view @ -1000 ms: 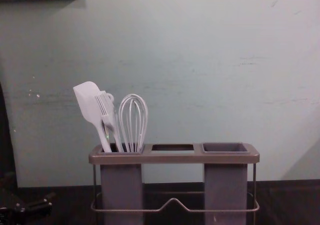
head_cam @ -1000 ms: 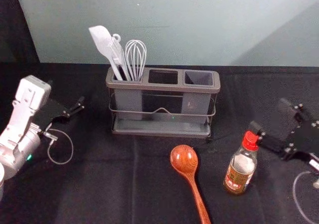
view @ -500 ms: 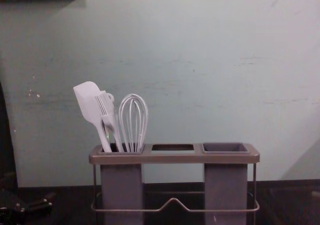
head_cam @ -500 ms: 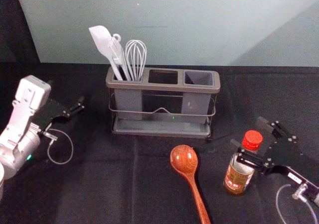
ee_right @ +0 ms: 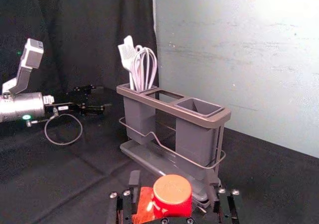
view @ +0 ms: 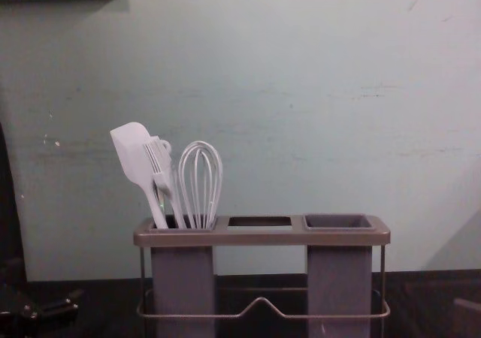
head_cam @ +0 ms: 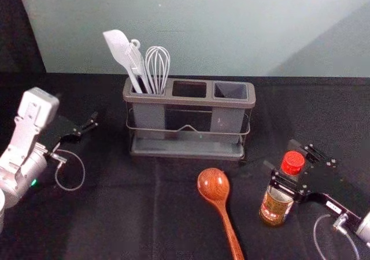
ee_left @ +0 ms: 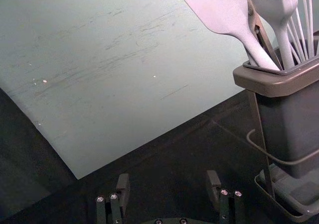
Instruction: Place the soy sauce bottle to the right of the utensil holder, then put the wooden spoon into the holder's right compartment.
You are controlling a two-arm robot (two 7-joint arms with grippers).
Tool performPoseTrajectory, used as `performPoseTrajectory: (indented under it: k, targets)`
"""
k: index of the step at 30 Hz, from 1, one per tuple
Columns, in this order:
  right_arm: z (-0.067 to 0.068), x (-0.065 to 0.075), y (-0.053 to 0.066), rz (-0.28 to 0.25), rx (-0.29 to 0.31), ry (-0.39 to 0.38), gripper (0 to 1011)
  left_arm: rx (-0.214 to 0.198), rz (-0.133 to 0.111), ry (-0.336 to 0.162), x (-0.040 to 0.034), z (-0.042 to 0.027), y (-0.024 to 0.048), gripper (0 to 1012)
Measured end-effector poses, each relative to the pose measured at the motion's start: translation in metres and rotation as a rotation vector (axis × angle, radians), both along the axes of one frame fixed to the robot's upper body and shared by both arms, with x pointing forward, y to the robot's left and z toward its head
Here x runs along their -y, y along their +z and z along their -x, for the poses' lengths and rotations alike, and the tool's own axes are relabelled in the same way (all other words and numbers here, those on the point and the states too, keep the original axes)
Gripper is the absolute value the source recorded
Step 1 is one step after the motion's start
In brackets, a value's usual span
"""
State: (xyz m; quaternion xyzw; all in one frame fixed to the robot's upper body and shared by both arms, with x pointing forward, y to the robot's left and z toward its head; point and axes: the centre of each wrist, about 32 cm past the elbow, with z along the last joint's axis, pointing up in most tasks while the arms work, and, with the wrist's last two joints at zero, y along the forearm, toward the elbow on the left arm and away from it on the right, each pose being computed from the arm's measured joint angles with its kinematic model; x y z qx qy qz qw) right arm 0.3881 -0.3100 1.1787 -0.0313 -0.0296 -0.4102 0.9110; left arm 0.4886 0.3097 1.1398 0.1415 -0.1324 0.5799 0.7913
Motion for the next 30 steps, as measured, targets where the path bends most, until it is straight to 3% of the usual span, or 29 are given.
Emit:
performPoseTrajectory:
  k: [3,14,30]
  targets:
    - [0.000,0.000,0.000,0.000,-0.001,-0.002,776,0.000,0.000,0.000,0.0000,0.0000,0.0000,1005]
    - [0.002,0.002,0.002,-0.001,-0.003,-0.005,405,0.000,0.000,0.000,0.0000,0.0000,0.0000,1005]
    - [0.004,0.008,0.016,-0.006,0.035,-0.019,388,0.000,0.000,0.000,0.0000,0.0000,0.0000,1005]
